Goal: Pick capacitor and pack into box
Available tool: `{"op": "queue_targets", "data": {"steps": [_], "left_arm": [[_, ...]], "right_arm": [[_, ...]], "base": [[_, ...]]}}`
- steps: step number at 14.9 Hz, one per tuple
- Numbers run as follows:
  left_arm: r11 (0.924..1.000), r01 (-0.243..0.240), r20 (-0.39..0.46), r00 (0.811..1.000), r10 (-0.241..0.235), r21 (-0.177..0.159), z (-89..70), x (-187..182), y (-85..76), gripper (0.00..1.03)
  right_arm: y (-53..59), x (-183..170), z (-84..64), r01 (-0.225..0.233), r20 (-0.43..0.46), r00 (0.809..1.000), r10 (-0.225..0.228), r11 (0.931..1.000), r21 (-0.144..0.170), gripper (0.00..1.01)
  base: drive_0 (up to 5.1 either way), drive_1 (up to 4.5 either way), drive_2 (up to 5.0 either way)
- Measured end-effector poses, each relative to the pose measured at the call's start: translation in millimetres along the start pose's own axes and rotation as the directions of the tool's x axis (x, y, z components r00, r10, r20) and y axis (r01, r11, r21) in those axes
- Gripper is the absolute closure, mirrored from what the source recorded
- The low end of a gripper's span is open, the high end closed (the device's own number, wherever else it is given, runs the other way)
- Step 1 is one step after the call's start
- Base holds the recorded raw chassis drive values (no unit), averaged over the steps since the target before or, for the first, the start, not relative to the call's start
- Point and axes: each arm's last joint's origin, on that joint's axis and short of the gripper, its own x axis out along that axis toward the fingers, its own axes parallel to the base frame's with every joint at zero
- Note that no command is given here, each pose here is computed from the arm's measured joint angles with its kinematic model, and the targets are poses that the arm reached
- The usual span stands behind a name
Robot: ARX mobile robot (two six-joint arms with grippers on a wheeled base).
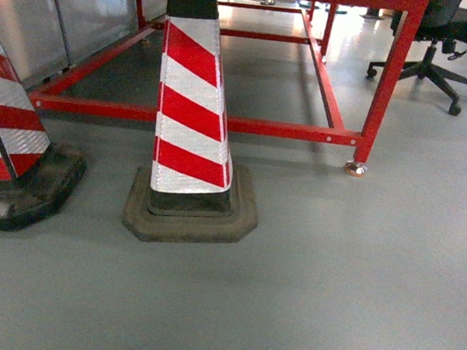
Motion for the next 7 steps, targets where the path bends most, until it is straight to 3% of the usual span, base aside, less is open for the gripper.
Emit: {"op": "queue_targets", "data": {"steps": [7], "left_arm": [[1.0000,-0.001,0.003,1.000,0.001,0.000,0.3,0.0,0.0,0.59]], "right_arm": [[0.0,0.0,0.4,0.000,0.004,1.000,0.000,1.0000,0.000,0.03]], "base": [[0.1,3.91,-3.7]]}}
